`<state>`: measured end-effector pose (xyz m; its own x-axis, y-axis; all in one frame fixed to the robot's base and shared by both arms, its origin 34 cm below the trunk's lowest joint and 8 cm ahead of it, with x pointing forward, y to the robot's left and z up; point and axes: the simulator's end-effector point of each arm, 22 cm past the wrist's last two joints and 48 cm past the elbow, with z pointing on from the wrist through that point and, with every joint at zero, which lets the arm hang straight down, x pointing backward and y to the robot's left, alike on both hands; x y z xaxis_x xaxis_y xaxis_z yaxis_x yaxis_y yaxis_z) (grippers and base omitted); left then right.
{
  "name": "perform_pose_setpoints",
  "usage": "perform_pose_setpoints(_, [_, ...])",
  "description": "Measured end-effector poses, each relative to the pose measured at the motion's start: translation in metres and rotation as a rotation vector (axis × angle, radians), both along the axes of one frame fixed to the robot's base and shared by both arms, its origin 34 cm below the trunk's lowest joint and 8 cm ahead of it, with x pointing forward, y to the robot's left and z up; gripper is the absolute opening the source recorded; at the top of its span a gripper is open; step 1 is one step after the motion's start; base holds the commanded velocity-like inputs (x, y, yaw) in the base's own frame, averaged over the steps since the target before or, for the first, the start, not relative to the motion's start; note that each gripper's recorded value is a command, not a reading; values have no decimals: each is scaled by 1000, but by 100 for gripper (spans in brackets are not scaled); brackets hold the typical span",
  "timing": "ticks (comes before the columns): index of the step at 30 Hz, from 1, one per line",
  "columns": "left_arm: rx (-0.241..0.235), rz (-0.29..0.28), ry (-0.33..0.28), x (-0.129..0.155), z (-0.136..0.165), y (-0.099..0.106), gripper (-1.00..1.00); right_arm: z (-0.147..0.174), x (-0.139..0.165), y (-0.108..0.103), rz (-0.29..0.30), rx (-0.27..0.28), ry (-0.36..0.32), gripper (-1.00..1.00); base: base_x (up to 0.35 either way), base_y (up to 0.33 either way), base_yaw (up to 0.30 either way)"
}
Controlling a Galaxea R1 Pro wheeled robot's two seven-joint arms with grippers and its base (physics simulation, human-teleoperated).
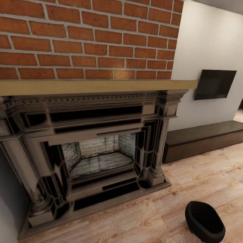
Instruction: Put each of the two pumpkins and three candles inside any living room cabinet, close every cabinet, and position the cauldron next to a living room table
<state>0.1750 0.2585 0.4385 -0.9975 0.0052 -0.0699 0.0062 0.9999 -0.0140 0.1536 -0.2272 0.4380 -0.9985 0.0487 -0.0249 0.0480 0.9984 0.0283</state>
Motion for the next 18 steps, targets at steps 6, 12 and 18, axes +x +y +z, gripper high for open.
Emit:
perform_pose_setpoints(6, [25,1,19,-6,-1,2,100,0,-12,0,1,19,14,100,0,0,-267])
perform_pose_setpoints(12, [31,1,59,-25,-1,3,100,0,-24,0,12,21,39,100,0,0,-284])
perform_pose_setpoints(18, [32,1,59,-25,-1,3,100,0,-24,0,12,21,39,100,0,0,-288])
